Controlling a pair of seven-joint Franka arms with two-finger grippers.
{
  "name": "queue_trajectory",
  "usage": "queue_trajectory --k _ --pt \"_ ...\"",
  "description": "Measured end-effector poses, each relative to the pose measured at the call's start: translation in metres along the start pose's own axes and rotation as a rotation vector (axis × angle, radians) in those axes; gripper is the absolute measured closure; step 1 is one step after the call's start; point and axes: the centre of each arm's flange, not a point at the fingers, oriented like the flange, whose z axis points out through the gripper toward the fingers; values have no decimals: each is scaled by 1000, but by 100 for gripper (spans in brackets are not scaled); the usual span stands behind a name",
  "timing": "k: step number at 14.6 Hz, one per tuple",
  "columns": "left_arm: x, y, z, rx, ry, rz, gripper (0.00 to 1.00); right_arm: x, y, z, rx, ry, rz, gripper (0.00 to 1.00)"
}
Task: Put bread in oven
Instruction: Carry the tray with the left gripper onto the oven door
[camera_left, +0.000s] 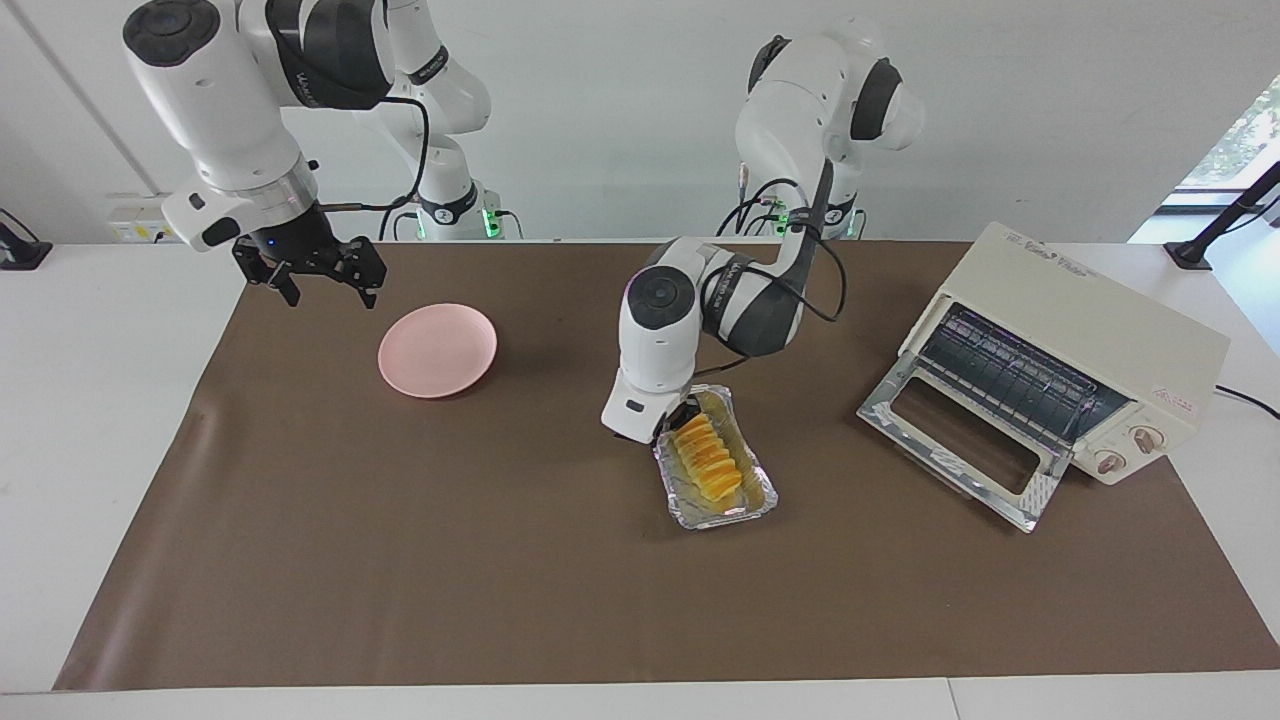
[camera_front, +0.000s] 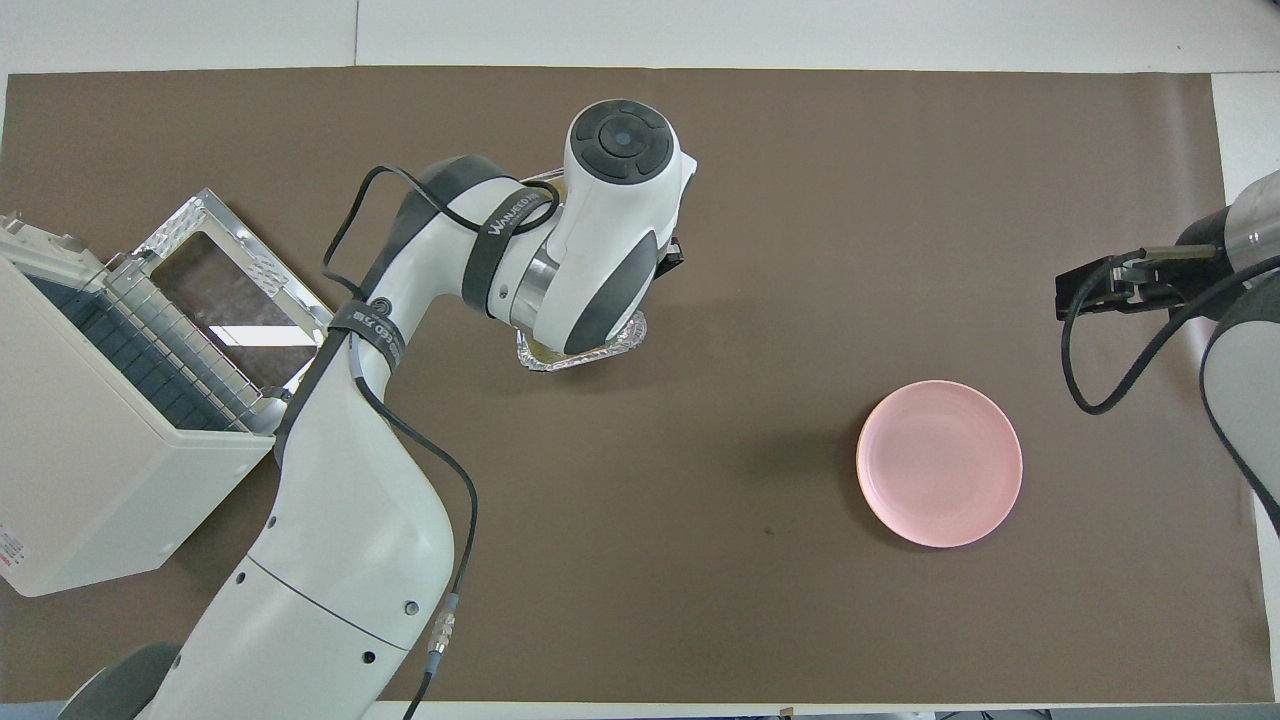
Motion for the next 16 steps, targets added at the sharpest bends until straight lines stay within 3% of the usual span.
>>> queue_trajectory --k 4,9,16 --pt "40 -68 -22 112 -43 -178 98 0 0 0 0 0 0 0" --pt "119 -188 -45 74 -104 -426 98 0 0 0 0 0 0 0" --pt "151 -281 -31 130 -128 -592 98 0 0 0 0 0 0 0"
